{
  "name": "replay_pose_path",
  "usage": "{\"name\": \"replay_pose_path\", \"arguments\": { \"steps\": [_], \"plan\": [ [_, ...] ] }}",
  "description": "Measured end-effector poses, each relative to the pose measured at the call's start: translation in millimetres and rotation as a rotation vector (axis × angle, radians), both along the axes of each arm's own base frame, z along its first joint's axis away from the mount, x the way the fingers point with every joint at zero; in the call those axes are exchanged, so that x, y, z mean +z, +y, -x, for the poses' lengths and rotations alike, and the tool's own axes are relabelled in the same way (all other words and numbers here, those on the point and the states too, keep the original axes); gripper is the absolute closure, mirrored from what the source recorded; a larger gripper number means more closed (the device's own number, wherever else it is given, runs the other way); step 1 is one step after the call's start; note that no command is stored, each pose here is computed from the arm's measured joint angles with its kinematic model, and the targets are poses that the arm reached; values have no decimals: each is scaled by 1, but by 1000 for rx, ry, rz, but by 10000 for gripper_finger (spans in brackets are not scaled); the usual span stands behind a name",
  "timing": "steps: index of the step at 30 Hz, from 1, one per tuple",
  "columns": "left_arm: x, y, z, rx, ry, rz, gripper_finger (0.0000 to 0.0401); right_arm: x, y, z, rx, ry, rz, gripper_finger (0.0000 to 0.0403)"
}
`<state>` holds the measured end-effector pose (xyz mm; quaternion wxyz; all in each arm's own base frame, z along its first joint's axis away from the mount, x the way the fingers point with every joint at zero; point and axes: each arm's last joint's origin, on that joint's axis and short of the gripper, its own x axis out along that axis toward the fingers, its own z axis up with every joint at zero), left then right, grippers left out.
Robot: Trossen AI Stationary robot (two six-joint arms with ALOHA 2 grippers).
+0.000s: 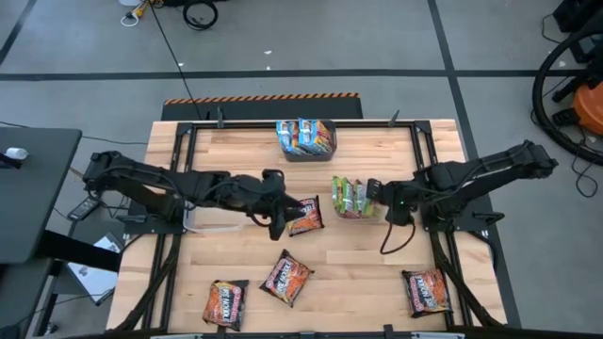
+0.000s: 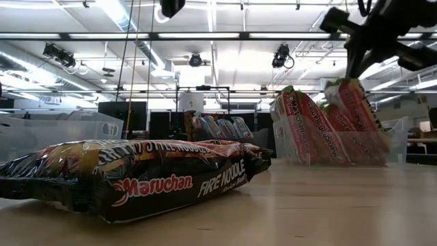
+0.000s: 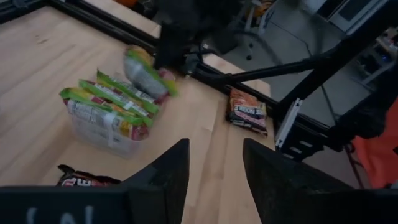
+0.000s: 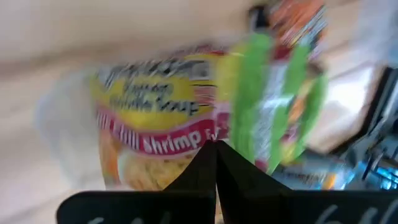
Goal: Sort Maruchan noodles
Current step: Put the green noodle pack into the right transparent bin
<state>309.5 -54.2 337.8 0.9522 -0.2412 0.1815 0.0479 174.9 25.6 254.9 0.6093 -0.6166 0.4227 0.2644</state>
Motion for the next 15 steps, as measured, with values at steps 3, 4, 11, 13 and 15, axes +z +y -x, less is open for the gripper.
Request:
{"name": "replay_pose_path", "arguments": {
  "steps": [3, 4, 11, 13, 15],
  "plan": [
    [-1, 2, -1, 16, 8, -1, 248, 2, 2, -1, 19, -19, -27, 399],
    [-1, 3, -1, 24, 4, -2, 248, 2, 2, 0, 24, -23, -19, 399],
    [-7, 6, -4, 61, 37, 1, 248, 2, -5, 7, -25, 26, -41, 399],
    [-15, 9, -7, 82, 81, 21, 248, 1, -6, 11, -42, 55, -75, 399],
    [-18, 11, -10, 95, 89, 32, 248, -1, -5, 16, -58, 59, -104, 400]
  ]
}}
